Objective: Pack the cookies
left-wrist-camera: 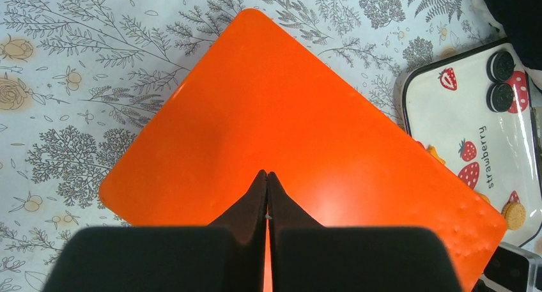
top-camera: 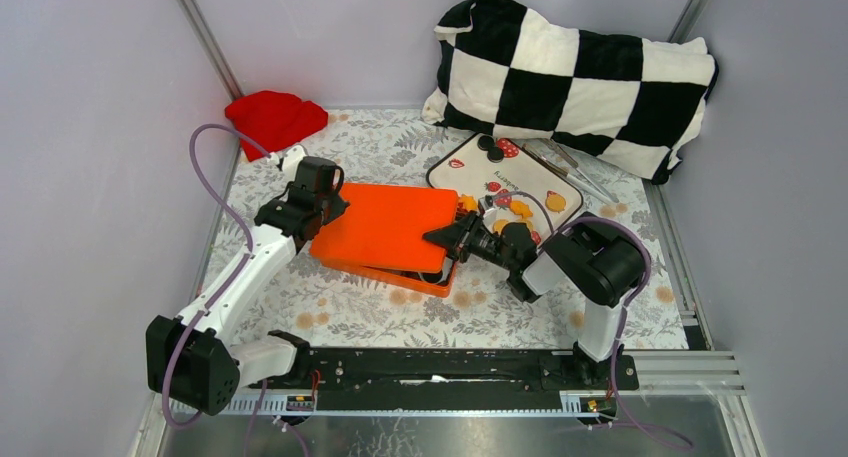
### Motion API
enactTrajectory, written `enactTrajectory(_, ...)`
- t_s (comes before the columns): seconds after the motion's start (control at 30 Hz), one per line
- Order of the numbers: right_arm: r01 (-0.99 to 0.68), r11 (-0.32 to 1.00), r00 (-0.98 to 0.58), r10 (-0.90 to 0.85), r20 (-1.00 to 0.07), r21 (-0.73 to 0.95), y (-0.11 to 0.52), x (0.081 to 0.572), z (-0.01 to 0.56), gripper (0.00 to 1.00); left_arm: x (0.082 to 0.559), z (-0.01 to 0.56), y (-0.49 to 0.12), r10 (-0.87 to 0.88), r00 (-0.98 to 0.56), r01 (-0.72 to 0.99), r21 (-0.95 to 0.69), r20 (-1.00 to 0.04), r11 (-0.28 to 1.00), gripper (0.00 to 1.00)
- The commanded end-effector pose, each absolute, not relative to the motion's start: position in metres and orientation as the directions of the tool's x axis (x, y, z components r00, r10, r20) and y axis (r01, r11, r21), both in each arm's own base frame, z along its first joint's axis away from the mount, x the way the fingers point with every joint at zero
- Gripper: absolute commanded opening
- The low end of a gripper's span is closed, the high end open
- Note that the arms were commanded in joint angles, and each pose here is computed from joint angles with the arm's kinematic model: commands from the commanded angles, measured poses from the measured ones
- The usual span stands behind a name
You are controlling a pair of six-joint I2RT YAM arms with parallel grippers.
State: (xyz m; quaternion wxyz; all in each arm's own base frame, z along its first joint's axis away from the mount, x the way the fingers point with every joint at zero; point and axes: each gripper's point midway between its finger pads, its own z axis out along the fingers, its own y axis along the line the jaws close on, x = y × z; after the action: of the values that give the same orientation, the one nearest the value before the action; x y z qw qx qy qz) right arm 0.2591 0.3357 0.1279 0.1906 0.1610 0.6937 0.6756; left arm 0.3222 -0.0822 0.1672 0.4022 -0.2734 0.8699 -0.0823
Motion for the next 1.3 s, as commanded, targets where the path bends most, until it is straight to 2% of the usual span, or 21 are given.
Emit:
enactTrajectory(0.0,-0.156,-0.081,-0.83,0.552,-0.086,0.984,0.331,0.275,0.167,0.0,0.327,0.173,-0.084,-0.537,-0.508,-0.38,-0.385,-0.673,0.841,0.0)
enactTrajectory(0.37,-0.047,0.007,-0.794,0.607,-0.041,0.999,0.299,0.254,0.126,0.0,0.32,0.157,-0.09,-0.535,-0.55,-0.368,-0.389,-0.641,0.845,0.0)
enactTrajectory(0.57,-0.024,0.053,-0.771,0.634,-0.052,0.998,0.287,0.248,0.112,0.01,0.312,0.138,-0.092,-0.525,-0.576,-0.366,-0.377,-0.627,0.851,0.0)
enactTrajectory(0.77,-0.017,0.056,-0.778,0.627,-0.048,0.998,0.288,0.247,0.109,0.25,0.303,0.107,-0.097,-0.526,-0.621,-0.373,-0.372,-0.581,0.85,0.0)
enactTrajectory(1.03,-0.078,0.057,-0.767,0.635,-0.096,0.995,0.282,0.242,0.124,0.6,0.284,0.058,-0.109,-0.528,-0.687,-0.38,-0.373,-0.499,0.847,0.0)
enactTrajectory(1.17,-0.091,0.067,-0.769,0.629,-0.113,0.994,0.278,0.235,0.132,0.7,0.28,0.042,-0.115,-0.529,-0.709,-0.381,-0.378,-0.466,0.844,0.0)
enactTrajectory(1.27,-0.075,0.115,-0.759,0.638,-0.132,0.991,0.269,0.229,0.129,0.71,0.28,0.038,-0.118,-0.521,-0.719,-0.376,-0.374,-0.459,0.848,0.0)
